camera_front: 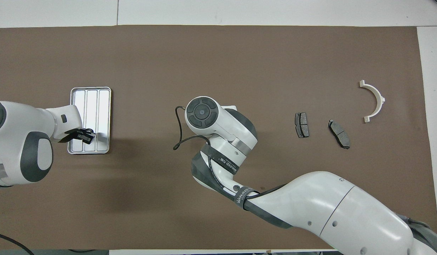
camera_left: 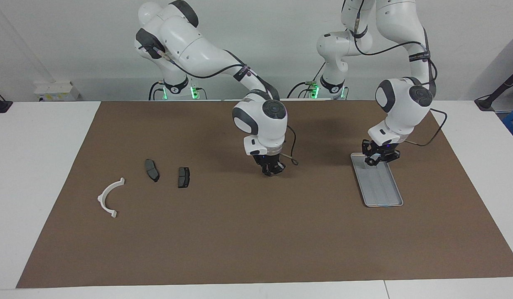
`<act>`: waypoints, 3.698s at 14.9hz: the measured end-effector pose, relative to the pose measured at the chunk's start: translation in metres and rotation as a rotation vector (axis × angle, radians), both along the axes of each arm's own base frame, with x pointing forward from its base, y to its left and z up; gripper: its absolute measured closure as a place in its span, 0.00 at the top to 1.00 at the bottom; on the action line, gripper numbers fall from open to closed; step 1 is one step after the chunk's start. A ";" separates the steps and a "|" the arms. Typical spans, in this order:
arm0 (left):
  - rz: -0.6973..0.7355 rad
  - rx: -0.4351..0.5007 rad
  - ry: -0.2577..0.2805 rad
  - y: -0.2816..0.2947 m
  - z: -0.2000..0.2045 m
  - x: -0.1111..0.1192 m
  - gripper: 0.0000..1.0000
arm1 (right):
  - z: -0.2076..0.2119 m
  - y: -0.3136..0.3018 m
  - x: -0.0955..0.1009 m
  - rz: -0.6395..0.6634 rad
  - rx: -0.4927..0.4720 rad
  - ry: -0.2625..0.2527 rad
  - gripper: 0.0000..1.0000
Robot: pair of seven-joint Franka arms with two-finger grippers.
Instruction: Pick bearing gear from pile to tray
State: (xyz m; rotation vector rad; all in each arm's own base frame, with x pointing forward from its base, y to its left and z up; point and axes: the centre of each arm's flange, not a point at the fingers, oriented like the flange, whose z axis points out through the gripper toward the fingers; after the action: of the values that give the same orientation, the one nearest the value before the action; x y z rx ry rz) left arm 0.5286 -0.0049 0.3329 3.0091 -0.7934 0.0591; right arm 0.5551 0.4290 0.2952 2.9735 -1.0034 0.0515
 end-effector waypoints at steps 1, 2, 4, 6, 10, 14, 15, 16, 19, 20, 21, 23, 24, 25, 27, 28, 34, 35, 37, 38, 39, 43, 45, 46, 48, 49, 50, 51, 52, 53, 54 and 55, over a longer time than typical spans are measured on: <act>-0.004 0.001 -0.002 0.000 -0.004 -0.003 0.35 | 0.001 0.000 0.000 0.000 0.001 -0.001 0.39; -0.006 0.001 -0.003 0.001 -0.008 -0.005 0.35 | 0.002 0.001 0.000 0.001 0.001 -0.002 0.49; -0.012 0.003 -0.011 0.001 -0.017 -0.010 0.35 | 0.006 0.002 0.001 -0.001 -0.001 -0.004 0.72; -0.014 0.004 -0.018 0.002 -0.022 -0.014 0.35 | 0.017 -0.001 0.008 -0.013 -0.010 -0.005 0.91; -0.015 0.006 -0.032 0.003 -0.028 -0.017 0.35 | 0.053 -0.032 0.042 -0.076 -0.007 -0.036 1.00; -0.018 0.007 -0.040 0.004 -0.032 -0.019 0.35 | 0.078 -0.079 0.072 -0.009 0.017 -0.051 1.00; -0.019 0.007 -0.041 0.004 -0.032 -0.019 0.35 | 0.083 -0.089 0.077 0.019 0.026 -0.046 1.00; -0.019 0.007 -0.041 0.004 -0.032 -0.019 0.35 | 0.087 -0.100 0.082 0.038 0.029 -0.041 1.00; -0.017 0.008 -0.040 0.006 -0.033 -0.019 0.49 | 0.092 -0.129 0.093 0.087 0.020 -0.034 1.00; -0.011 0.008 -0.040 0.009 -0.033 -0.019 0.59 | 0.092 -0.139 0.097 0.103 0.015 -0.030 1.00; -0.006 0.008 -0.035 0.012 -0.033 -0.019 0.73 | 0.091 -0.150 0.101 0.123 0.011 -0.025 1.00; 0.008 0.004 0.002 0.013 -0.019 -0.012 0.80 | 0.090 -0.170 0.107 0.188 0.002 -0.017 1.00; 0.029 0.000 0.025 0.011 -0.001 -0.003 0.80 | 0.091 -0.179 0.108 0.230 -0.006 -0.012 1.00; 0.057 -0.003 0.039 0.007 0.023 0.008 0.78 | 0.093 -0.189 0.109 0.280 -0.019 -0.008 1.00; 0.101 -0.009 0.027 -0.022 0.077 0.030 0.80 | 0.096 -0.223 0.115 0.389 -0.033 0.006 1.00; 0.119 -0.020 0.010 -0.047 0.098 0.036 0.80 | 0.098 -0.246 0.119 0.443 -0.032 0.014 1.00; 0.145 -0.083 -0.019 -0.273 0.110 -0.003 0.70 | 0.142 -0.372 0.119 0.682 -0.042 0.009 1.00; 0.155 -0.086 -0.013 -0.301 0.101 -0.010 0.70 | 0.155 -0.382 0.112 0.690 -0.044 0.013 1.00; 0.165 -0.095 -0.013 -0.335 0.072 -0.015 0.70 | 0.189 -0.393 0.092 0.695 -0.045 0.035 1.00; 0.165 -0.094 -0.009 -0.343 0.055 -0.015 0.72 | 0.210 -0.394 0.079 0.692 -0.045 0.051 1.00; 0.162 -0.089 -0.001 -0.350 0.040 -0.015 0.70 | 0.231 -0.394 0.064 0.690 -0.043 0.067 1.00; 0.175 -0.108 -0.016 -0.380 -0.006 -0.020 0.74 | 0.299 -0.389 0.007 0.683 0.000 0.123 1.00; 0.178 -0.113 -0.020 -0.390 -0.017 -0.021 0.74 | 0.322 -0.389 -0.016 0.675 0.007 0.144 1.00; 0.179 -0.116 -0.022 -0.391 -0.018 -0.020 0.70 | 0.332 -0.389 -0.026 0.665 0.008 0.147 1.00; 0.183 -0.118 -0.027 -0.390 -0.018 -0.017 0.70 | 0.347 -0.384 -0.040 0.651 0.009 0.143 1.00; 0.184 -0.118 -0.028 -0.390 -0.019 -0.017 0.71 | 0.351 -0.381 -0.044 0.646 0.006 0.140 1.00; 0.185 -0.118 -0.028 -0.389 -0.020 -0.016 0.70 | 0.354 -0.379 -0.046 0.641 0.004 0.136 1.00; 0.186 -0.118 -0.028 -0.389 -0.021 -0.016 0.70 | 0.354 -0.378 -0.047 0.636 0.004 0.135 1.00; 0.186 -0.117 -0.027 -0.389 -0.023 -0.016 0.70 | 0.353 -0.378 -0.047 0.635 0.004 0.137 1.00; 0.187 -0.116 -0.027 -0.389 -0.026 -0.015 0.70 | 0.353 -0.379 -0.047 0.634 0.004 0.136 1.00; 0.188 -0.116 -0.028 -0.389 -0.029 -0.015 0.72 | 0.353 -0.379 -0.045 0.632 -0.002 0.126 1.00; 0.188 -0.114 -0.026 -0.389 -0.034 -0.014 0.70 | 0.354 -0.381 -0.043 0.631 -0.014 0.108 1.00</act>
State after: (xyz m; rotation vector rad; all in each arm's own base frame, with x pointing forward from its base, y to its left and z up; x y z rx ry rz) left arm 0.5142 -0.3938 0.2992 2.9691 -0.4876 0.1423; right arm 0.5124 0.0483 0.6490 3.1005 -0.0296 -0.0994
